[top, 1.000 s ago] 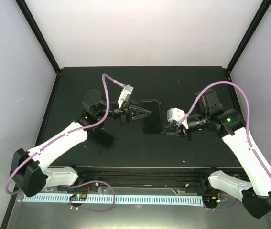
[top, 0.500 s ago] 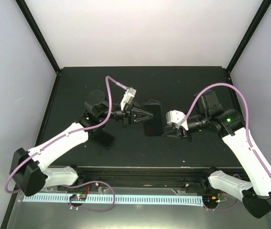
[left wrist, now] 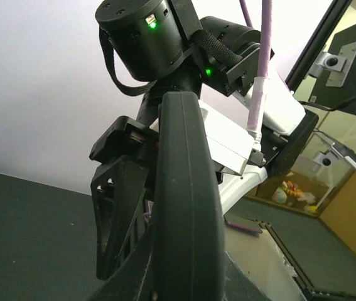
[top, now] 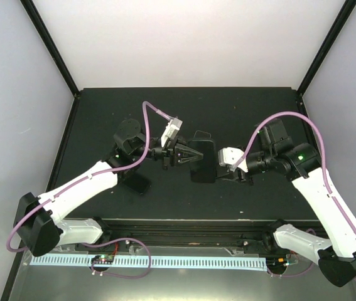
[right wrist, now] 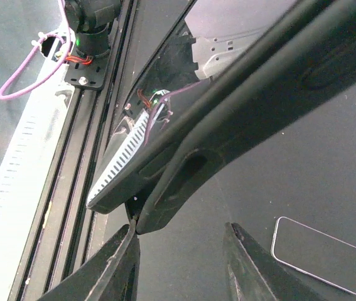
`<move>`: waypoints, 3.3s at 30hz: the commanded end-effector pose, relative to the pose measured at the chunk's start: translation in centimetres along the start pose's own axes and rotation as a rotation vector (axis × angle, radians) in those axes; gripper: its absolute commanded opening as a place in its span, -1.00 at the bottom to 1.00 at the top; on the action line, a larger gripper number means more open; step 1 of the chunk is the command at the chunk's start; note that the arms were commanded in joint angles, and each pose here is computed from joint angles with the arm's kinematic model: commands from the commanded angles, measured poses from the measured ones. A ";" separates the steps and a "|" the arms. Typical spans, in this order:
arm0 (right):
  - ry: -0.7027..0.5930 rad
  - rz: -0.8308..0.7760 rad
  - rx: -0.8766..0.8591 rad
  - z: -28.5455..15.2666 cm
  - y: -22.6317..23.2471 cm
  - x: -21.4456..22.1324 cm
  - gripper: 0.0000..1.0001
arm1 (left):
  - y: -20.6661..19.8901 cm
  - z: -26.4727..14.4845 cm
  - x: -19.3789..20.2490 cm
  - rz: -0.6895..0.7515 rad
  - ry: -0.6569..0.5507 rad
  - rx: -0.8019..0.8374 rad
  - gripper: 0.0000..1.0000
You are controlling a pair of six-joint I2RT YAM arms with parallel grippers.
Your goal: Take the phone out of the phone case
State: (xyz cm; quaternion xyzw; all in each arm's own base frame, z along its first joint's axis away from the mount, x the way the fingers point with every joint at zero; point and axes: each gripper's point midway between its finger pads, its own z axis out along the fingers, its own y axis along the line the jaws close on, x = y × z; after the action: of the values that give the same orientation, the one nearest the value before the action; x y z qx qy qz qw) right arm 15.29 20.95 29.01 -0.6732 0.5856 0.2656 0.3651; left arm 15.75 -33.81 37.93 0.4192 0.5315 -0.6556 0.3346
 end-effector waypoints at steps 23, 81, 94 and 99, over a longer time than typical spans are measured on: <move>-0.427 0.344 0.292 -3.6 -9.5 -9.4 0.14 | -4.1 1.2 -1.1 0.017 0.016 0.151 -0.97; -0.204 1.594 0.449 4.9 -11.4 19.8 -0.99 | 18.3 3.9 14.6 0.356 0.222 -1.013 0.56; -0.067 1.590 0.393 7.1 -11.5 22.6 -0.99 | 20.8 5.4 17.1 0.463 0.266 -1.002 0.43; -0.080 1.607 0.340 7.5 -11.7 22.2 -0.99 | 22.4 5.6 18.0 0.505 0.292 -1.043 0.40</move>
State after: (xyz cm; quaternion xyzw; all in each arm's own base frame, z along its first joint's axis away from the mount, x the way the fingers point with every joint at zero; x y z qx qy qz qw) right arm 29.65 13.32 6.41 0.0686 0.9261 0.3433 0.1408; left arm 25.42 -42.60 10.99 0.4056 0.7318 -0.1598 0.5238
